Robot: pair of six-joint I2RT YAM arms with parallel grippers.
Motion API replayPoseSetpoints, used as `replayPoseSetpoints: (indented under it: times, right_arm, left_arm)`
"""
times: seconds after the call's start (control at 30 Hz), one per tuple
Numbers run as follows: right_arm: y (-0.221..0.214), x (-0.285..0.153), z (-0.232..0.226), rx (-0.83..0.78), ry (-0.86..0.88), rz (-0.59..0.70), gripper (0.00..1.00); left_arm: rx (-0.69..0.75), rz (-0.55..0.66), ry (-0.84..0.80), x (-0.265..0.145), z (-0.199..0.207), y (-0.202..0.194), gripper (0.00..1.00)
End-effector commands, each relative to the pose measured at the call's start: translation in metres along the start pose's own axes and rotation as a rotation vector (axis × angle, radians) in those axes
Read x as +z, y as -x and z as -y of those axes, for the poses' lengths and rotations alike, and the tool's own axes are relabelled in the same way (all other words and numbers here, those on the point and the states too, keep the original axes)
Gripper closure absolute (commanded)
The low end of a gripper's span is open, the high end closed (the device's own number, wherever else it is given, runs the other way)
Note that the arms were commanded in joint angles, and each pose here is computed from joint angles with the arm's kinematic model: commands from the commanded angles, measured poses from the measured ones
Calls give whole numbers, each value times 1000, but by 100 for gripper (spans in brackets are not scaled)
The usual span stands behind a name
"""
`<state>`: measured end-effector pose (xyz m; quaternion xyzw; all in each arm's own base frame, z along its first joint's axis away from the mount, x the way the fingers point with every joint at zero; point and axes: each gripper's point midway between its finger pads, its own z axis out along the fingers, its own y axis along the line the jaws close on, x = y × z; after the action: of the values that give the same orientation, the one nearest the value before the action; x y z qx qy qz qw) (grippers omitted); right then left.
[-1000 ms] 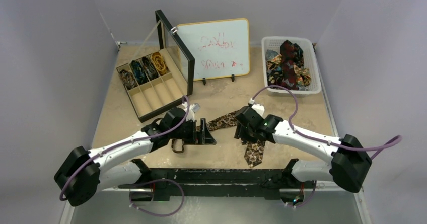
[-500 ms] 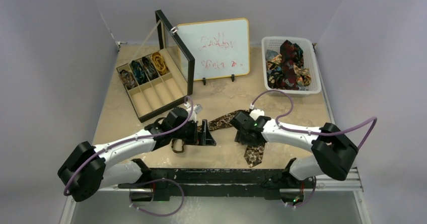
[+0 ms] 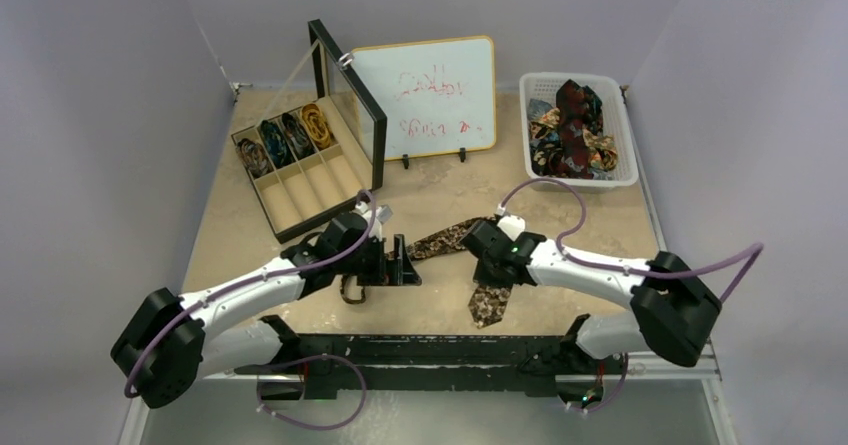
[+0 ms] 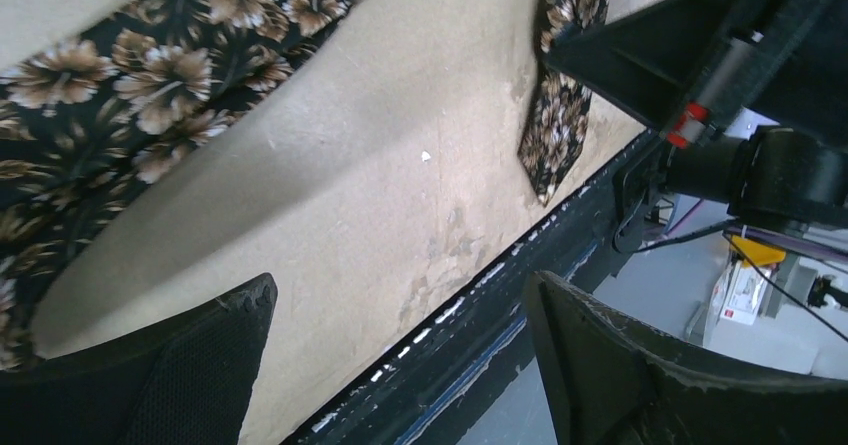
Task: Roll the ties
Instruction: Flatten out the tie at the center of the board.
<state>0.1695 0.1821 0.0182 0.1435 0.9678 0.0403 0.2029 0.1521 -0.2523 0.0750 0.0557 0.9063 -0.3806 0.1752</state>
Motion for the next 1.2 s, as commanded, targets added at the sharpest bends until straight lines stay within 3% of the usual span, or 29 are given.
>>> replayPoseSetpoints:
  times: [0.0, 0.17, 0.37, 0.67, 0.83, 1.0, 1.17]
  right_arm:
    - [24, -46, -48, 25, 262, 40, 100]
    - [67, -81, -40, 212, 437, 105, 100]
    - [111, -84, 23, 434, 335, 236, 100]
    - [159, -68, 55, 586, 333, 343, 100]
    - [180, -44, 92, 634, 372, 312, 100]
    - [158, -15, 126, 713, 429, 197, 100]
    - [157, -9, 164, 769, 422, 195, 100]
  left_arm:
    - [-18, 79, 26, -8, -6, 20, 8]
    - [-67, 87, 73, -10, -24, 20, 8]
    - [-76, 99, 92, -17, -29, 19, 8]
    - [-72, 94, 107, -19, -32, 18, 8]
    - [-49, 102, 88, -20, -27, 21, 8]
    - [-29, 106, 91, -21, -25, 25, 8]
    - [12, 115, 73, -23, -17, 33, 8]
